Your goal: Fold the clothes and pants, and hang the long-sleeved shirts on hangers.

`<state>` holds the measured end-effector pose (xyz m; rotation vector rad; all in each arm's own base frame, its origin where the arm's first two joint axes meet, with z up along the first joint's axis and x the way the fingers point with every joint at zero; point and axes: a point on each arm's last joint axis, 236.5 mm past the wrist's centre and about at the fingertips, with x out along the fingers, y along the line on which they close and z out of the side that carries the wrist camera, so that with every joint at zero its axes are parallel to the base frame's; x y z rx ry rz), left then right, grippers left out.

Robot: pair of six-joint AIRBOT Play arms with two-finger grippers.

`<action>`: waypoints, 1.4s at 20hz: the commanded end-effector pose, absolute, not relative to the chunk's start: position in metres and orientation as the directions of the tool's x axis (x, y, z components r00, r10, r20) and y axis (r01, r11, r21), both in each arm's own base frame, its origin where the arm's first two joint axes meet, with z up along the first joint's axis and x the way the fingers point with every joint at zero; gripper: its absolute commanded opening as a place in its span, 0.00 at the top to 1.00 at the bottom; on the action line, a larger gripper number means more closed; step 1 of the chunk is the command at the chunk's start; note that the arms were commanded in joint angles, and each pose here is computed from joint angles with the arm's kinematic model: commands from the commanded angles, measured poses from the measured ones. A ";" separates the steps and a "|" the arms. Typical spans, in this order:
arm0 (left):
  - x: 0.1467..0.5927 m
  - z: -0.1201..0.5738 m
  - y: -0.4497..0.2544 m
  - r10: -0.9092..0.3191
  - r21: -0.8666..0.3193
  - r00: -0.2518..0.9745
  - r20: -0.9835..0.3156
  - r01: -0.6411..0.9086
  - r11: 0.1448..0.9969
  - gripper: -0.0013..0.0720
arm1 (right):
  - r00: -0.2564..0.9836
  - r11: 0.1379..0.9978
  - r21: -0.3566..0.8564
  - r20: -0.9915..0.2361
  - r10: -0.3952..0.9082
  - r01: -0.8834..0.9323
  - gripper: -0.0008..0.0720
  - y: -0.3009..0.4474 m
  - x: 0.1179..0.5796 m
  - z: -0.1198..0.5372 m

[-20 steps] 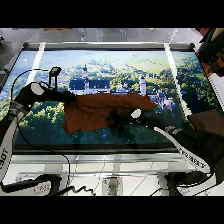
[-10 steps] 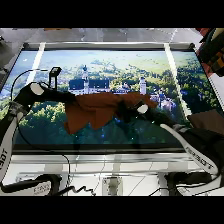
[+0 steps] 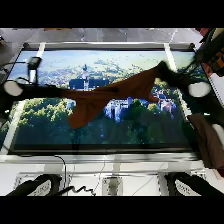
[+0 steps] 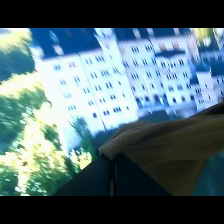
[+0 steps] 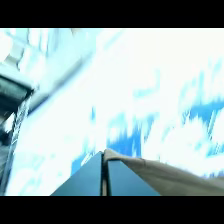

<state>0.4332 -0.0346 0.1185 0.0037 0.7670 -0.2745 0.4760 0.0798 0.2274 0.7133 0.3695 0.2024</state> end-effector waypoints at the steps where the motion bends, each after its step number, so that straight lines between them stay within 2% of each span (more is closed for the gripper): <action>1: 0.421 0.198 -0.011 -0.169 -0.019 0.839 -0.517 0.186 0.982 0.97 | 0.971 0.901 0.399 -0.092 0.223 -0.169 0.98 0.039 0.422 0.328; 3: 0.408 0.259 -0.004 -0.126 0.029 0.929 -0.349 0.145 0.989 0.97 | 0.981 0.937 0.293 0.033 0.190 -0.192 0.98 0.034 0.389 0.381; 5: 0.386 0.325 0.002 -0.081 0.067 0.986 -0.144 0.091 0.994 0.97 | 0.976 0.952 0.239 0.152 0.158 -0.192 0.98 0.029 0.356 0.425; 8: 0.340 0.403 0.007 -0.031 0.097 0.993 0.112 0.020 0.995 0.97 | 0.962 0.966 0.180 0.235 0.139 -0.184 0.98 0.026 0.321 0.457; 10: 0.312 0.431 0.010 -0.004 0.140 0.978 0.207 -0.026 0.990 0.97 | 0.958 0.974 0.151 0.256 0.129 -0.171 0.98 0.025 0.309 0.464; 12: 0.292 0.440 0.018 0.040 0.203 0.973 0.229 -0.087 0.975 0.97 | 0.963 0.988 0.091 0.253 0.097 -0.124 0.98 0.017 0.307 0.464; 14: 0.286 0.420 0.033 0.101 0.153 0.985 0.139 -0.122 0.981 0.97 | 0.974 0.992 0.082 0.213 0.079 -0.098 0.98 0.013 0.314 0.454; 15: 0.286 0.393 0.037 0.111 0.123 0.994 0.024 -0.113 0.986 0.97 | 0.983 0.990 0.094 0.158 0.089 -0.105 0.98 0.015 0.320 0.440; 17: 0.274 0.311 0.029 0.075 0.109 0.943 -0.323 -0.042 0.993 0.97 | 0.994 0.992 0.072 0.010 0.105 -0.105 0.98 0.018 0.334 0.402; 19: 0.234 0.215 0.001 -0.051 0.030 0.723 -0.689 0.099 0.995 0.97 | 0.980 0.997 0.012 -0.183 0.081 -0.080 0.98 0.011 0.346 0.352; 21: 0.188 0.149 -0.034 -0.216 -0.082 0.454 -0.864 0.297 0.952 0.97 | 0.932 0.997 -0.046 -0.361 0.038 -0.058 0.98 -0.001 0.355 0.304; 23: 0.169 0.107 -0.067 -0.352 -0.223 0.310 -0.883 0.383 0.896 0.97 | 0.858 0.995 -0.084 -0.514 -0.004 -0.046 0.98 -0.012 0.359 0.259; 24: 0.157 0.087 -0.090 -0.448 -0.334 0.224 -0.866 0.407 0.850 0.97 | 0.823 0.994 -0.098 -0.568 -0.023 -0.041 0.98 -0.017 0.361 0.242; 26: 0.131 0.057 -0.128 -0.594 -0.525 0.061 -0.802 0.403 0.750 0.97 | 0.763 0.994 -0.110 -0.643 -0.057 -0.018 0.98 -0.031 0.366 0.215; 28: 0.111 0.041 -0.153 -0.683 -0.649 -0.050 -0.729 0.365 0.667 0.96 | 0.713 0.995 -0.102 -0.696 -0.085 0.019 0.98 -0.048 0.365 0.196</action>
